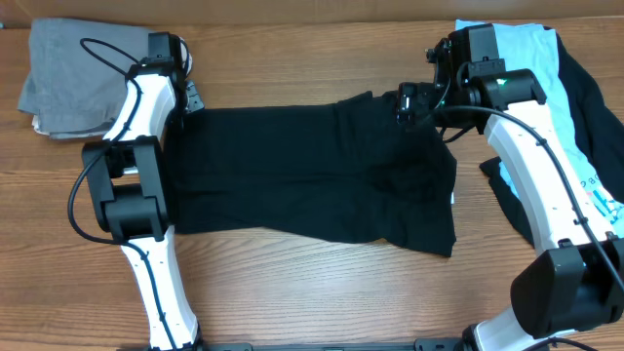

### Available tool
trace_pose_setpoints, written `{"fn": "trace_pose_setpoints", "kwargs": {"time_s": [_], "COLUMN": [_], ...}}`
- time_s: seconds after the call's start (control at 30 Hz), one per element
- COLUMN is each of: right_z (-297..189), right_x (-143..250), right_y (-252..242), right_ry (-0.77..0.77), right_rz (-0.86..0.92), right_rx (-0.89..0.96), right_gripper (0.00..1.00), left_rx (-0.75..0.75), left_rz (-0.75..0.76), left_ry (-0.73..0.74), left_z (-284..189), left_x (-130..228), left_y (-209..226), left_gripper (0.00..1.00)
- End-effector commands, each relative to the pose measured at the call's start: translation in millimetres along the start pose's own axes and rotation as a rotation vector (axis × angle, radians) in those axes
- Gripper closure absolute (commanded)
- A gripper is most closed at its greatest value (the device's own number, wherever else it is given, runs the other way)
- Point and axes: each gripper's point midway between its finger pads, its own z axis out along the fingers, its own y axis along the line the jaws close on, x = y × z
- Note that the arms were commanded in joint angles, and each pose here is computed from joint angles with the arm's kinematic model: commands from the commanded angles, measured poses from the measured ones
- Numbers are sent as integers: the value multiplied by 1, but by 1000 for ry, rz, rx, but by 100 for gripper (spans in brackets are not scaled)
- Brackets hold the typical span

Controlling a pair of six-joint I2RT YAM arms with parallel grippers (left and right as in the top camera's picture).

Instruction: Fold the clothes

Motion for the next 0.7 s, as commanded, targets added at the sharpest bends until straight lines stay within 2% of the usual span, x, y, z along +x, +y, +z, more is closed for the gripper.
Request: {"fn": "trace_pose_setpoints", "kwargs": {"time_s": [0.0, 0.17, 0.33, 0.67], "right_z": [-2, 3, 28, 125], "right_x": [-25, -53, -69, -68], "right_y": [-5, -13, -26, -44], "right_ry": [-87, -194, -224, -181], "right_rz": [-22, -33, -36, -25], "right_rx": [48, 90, 98, 59], "right_gripper": [12, 15, 15, 15], "left_rx": [-55, -59, -69, -57], "left_rz": [1, 7, 12, 24], "left_ry": [103, 129, 159, 228], "left_z": [32, 16, -10, -29], "left_x": [32, 35, 35, 47], "left_y": [9, 11, 16, 15], "left_gripper": [96, 96, 96, 96]}}
